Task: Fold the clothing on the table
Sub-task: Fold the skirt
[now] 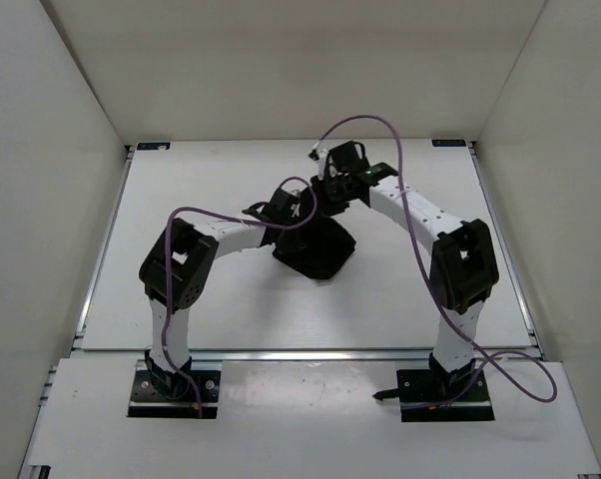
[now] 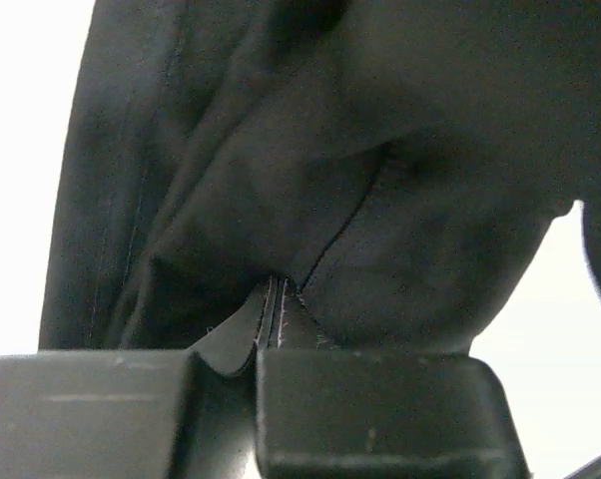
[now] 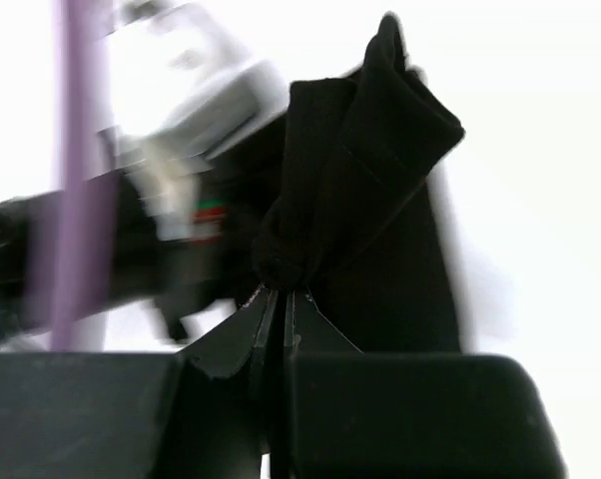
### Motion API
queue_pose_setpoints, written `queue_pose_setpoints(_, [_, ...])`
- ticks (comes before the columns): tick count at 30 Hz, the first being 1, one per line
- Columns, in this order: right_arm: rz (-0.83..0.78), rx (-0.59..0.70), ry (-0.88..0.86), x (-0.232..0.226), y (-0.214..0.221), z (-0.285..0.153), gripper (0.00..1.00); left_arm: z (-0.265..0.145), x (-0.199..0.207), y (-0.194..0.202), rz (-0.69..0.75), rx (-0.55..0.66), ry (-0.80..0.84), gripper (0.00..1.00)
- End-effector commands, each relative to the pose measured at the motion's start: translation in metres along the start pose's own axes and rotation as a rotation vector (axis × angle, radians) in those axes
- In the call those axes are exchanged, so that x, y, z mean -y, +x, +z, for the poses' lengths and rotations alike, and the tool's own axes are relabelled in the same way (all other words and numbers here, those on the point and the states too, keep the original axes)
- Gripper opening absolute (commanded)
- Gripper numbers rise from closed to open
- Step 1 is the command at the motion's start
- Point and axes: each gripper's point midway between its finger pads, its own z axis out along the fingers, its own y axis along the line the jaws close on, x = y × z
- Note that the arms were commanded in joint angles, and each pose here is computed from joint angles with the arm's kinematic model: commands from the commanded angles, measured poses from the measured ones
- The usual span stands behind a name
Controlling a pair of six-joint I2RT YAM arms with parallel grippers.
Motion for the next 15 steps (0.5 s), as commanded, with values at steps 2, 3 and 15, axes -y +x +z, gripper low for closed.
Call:
queue_pose_setpoints(2, [0.021, -0.131, -0.088, -0.04, 0.034, 0.022, 0.0, 0.009, -0.018, 0.005, -0.037, -0.033, -0.008, 0.0])
queue_pose_setpoints(3, [0.02, -0.155, -0.104, -0.047, 0.044, 0.025, 0.0, 0.007, -0.022, -0.001, -0.051, -0.026, -0.005, 0.0])
queue_pose_setpoints(15, [0.072, -0.224, -0.229, -0.078, 0.092, 0.028, 0.0, 0.007, -0.032, 0.006, -0.094, -0.043, 0.065, 0.0])
